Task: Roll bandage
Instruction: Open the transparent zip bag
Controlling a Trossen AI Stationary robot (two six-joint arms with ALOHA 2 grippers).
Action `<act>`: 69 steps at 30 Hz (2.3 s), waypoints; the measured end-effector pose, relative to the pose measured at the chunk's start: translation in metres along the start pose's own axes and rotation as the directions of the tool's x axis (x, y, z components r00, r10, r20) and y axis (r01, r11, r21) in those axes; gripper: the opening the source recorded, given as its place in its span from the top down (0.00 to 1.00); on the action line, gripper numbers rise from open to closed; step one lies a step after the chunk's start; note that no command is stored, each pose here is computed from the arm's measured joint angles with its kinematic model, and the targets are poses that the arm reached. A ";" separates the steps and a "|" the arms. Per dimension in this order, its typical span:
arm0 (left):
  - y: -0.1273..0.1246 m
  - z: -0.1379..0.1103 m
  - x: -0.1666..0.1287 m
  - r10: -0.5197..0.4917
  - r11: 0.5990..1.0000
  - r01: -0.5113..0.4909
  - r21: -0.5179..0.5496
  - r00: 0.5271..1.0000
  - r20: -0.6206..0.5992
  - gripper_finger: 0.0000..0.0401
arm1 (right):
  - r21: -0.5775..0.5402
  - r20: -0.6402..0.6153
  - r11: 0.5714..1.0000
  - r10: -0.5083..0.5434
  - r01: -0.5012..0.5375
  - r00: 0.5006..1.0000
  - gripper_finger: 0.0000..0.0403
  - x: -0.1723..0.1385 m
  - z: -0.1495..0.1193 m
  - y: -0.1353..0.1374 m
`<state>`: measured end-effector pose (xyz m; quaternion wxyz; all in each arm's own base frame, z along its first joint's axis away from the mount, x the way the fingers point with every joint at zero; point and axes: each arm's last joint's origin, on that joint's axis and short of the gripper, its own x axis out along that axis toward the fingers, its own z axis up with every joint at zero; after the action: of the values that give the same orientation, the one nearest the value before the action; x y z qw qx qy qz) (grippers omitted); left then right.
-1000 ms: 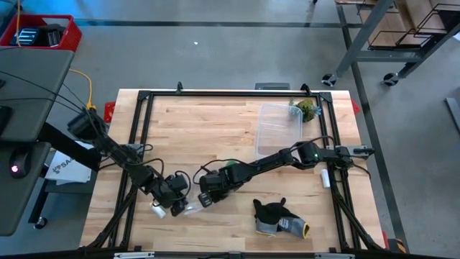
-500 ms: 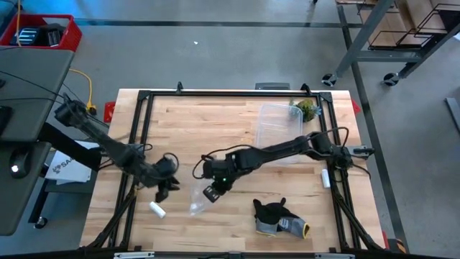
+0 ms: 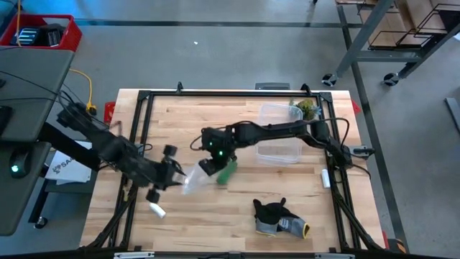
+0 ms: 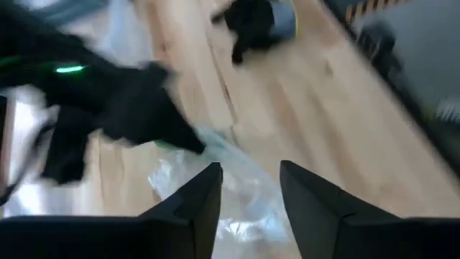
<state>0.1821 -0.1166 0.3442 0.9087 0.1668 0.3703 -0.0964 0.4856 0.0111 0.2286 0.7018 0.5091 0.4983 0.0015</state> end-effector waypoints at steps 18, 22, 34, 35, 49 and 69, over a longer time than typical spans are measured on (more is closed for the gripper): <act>-0.010 0.000 0.075 0.171 0.971 -0.206 -0.123 0.953 -0.249 0.41 | -0.026 -0.004 0.998 0.057 -0.057 0.998 1.00 -0.010 0.014 -0.006; -0.010 -0.002 0.079 0.156 0.962 -0.202 -0.183 0.959 -0.239 0.40 | -0.039 -0.004 0.998 0.046 -0.046 0.999 1.00 -0.010 0.014 -0.007; -0.013 -0.016 0.098 0.160 0.939 -0.216 -0.269 0.963 -0.214 0.40 | 0.046 -0.060 0.999 -0.013 0.016 0.998 1.00 0.006 0.011 -0.024; -0.013 -0.016 0.099 0.159 0.937 -0.216 -0.276 0.964 -0.213 0.40 | 0.070 -0.072 0.997 -0.022 0.027 0.997 1.00 0.013 0.010 -0.029; -0.032 -0.022 0.116 0.055 0.939 -0.122 -0.321 0.976 -0.210 0.40 | 0.303 -0.168 0.953 0.027 0.025 0.985 1.00 0.073 -0.018 -0.068; -0.058 -0.055 0.182 0.015 0.887 -0.130 -0.444 0.967 -0.254 0.40 | 0.348 -0.110 0.937 0.066 -0.024 0.992 1.00 0.083 -0.022 -0.074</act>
<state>0.2581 -0.1593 0.1650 0.8731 -0.0272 0.4844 0.0488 0.4748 0.0333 0.1179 0.5700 0.6347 0.5202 -0.0396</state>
